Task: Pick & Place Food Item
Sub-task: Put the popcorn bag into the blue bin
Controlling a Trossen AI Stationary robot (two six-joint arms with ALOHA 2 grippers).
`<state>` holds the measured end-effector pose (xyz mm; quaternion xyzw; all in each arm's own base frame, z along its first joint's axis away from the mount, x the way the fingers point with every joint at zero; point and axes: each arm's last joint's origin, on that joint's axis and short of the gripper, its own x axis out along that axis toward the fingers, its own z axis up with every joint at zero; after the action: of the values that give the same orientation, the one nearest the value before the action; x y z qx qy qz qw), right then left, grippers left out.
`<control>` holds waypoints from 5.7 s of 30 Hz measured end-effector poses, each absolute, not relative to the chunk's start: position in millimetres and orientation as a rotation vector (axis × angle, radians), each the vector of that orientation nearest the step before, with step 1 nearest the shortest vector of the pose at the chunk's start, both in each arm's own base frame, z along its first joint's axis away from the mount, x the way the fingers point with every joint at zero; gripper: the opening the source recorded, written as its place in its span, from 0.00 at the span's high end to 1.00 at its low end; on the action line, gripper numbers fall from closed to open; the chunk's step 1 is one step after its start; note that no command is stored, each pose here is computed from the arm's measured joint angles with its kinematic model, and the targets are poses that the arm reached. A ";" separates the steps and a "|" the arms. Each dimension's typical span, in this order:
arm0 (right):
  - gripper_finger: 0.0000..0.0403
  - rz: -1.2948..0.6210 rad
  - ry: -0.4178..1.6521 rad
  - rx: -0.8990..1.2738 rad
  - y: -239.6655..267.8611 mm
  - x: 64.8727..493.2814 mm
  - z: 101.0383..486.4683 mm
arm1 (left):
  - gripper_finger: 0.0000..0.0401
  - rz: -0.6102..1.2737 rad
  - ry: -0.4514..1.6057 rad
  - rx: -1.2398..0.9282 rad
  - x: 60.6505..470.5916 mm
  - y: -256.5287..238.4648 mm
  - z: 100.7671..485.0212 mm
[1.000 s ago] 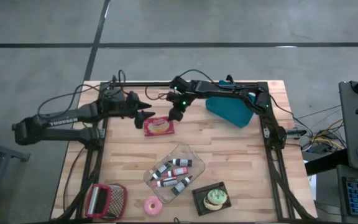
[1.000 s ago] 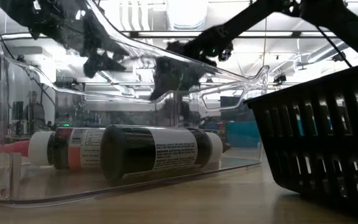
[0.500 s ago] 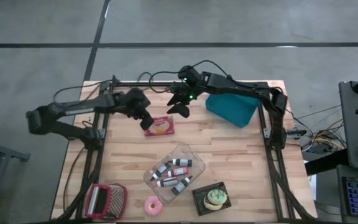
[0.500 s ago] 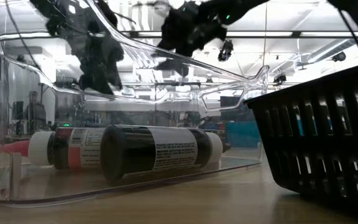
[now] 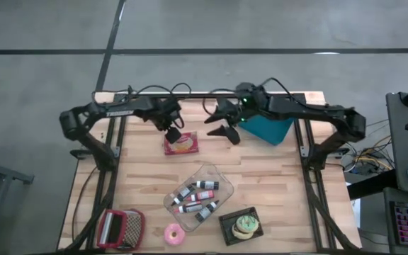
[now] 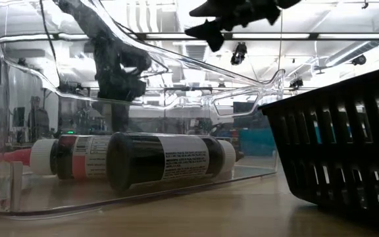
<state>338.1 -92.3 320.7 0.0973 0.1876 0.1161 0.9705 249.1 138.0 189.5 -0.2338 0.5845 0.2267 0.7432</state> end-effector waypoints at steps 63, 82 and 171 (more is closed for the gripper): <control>0.37 0.258 0.325 0.141 -72.7 297.8 293.0 | 0.34 -0.015 1.470 -0.896 265.7 178.4 119.8; 0.37 0.218 0.319 0.140 -84.8 294.9 293.5 | 0.34 -0.164 1.313 -1.031 285.9 168.3 106.6; 0.37 0.104 -0.005 -0.083 -66.0 217.5 292.5 | 1.00 -0.121 1.007 -0.539 319.8 162.6 189.3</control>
<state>217.5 -66.0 292.5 -0.0413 -0.0024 0.0519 0.9978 319.8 162.6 189.3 -0.2551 0.4762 -0.0574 0.8395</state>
